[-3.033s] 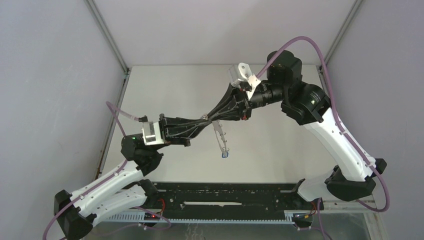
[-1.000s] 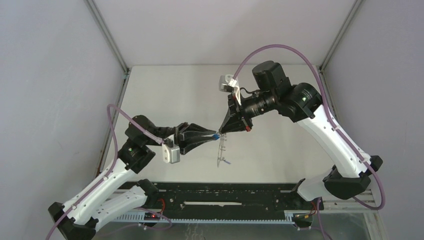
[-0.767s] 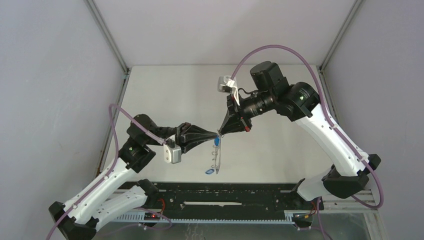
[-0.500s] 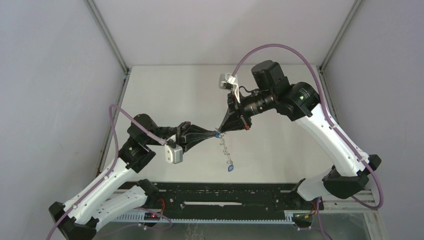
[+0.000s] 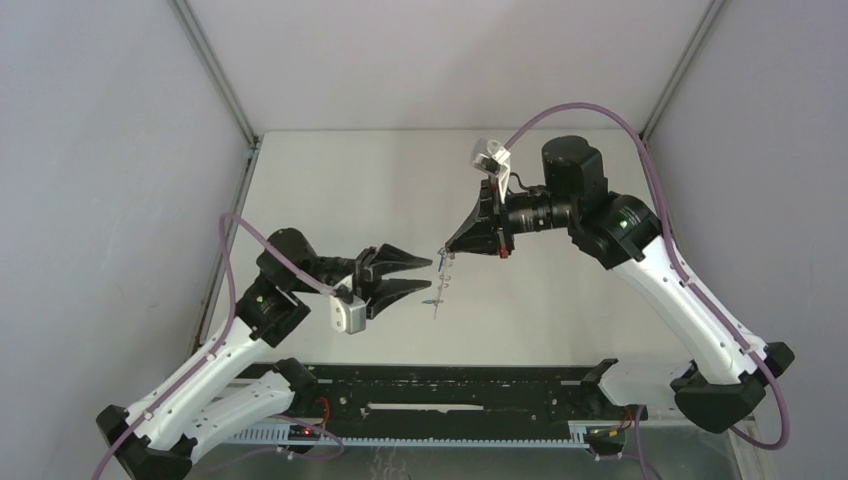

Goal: Put the keys on the keyring

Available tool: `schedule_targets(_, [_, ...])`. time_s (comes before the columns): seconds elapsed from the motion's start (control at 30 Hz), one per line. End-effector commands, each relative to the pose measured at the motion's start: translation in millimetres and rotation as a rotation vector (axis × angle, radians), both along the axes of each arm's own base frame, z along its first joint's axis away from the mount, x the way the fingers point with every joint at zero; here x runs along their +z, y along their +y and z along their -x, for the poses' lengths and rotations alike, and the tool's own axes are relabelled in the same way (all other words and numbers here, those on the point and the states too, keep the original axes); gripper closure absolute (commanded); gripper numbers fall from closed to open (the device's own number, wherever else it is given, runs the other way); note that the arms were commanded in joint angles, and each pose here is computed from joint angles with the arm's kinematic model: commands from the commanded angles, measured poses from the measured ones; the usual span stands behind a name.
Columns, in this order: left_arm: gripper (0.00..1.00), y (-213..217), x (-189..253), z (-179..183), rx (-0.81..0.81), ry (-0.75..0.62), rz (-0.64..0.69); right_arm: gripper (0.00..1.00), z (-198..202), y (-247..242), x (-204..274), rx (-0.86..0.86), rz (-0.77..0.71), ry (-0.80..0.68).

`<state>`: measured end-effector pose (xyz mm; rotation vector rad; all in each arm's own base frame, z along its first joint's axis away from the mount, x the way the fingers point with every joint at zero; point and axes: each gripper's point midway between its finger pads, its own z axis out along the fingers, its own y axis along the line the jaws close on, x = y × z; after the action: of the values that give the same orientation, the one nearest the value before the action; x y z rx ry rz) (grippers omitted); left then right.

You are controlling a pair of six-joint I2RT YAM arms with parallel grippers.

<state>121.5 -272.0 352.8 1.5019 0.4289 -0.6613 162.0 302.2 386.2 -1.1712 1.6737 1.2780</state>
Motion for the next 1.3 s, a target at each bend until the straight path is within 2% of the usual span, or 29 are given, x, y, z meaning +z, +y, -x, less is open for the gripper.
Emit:
schedule_targets(0.0, [0.42,5.9,35.4,-18.5,0.135,0.005,0.112,1.00,7.6,-5.6,33.9,-0.005,-0.152,-0.118])
schedule_targets(0.07, [0.30,9.6,57.2,-27.2,0.191,0.144,0.212,1.00,13.3,-9.4,36.8,0.001,-0.199,-0.158])
schedule_targets(0.1, [0.27,10.3,63.2,-27.4,0.191,0.221,0.239,1.00,14.4,-9.6,36.2,0.003,-0.215,-0.167])
schedule_targets(0.23, [0.27,4.6,54.9,-4.9,0.067,0.309,0.168,1.00,21.3,-6.5,34.2,0.037,-0.260,-0.192])
schedule_targets(0.3, [0.30,2.5,46.7,5.8,0.006,0.301,0.121,1.00,25.4,-4.3,34.2,0.064,-0.280,-0.191])
schedule_targets(0.37, [0.31,1.8,38.9,11.7,-0.030,0.237,0.083,1.00,28.4,-2.3,34.0,0.090,-0.288,-0.168])
schedule_targets(0.53, [0.38,0.9,37.7,1.0,0.014,0.090,0.096,1.00,33.9,3.7,32.8,0.149,-0.296,-0.106])
schedule_targets(0.77, [0.38,-1.6,40.5,-13.9,0.094,0.123,0.127,1.00,35.2,8.6,30.8,0.161,-0.295,-0.099])
schedule_targets(1.07, [0.59,-5.6,39.0,-11.1,0.077,0.124,0.128,1.00,35.6,11.9,21.6,0.162,-0.268,-0.072])
schedule_targets(1.27, [0.86,-6.0,32.0,-10.2,0.071,0.087,0.112,1.00,33.7,10.5,16.8,0.151,-0.250,-0.064])
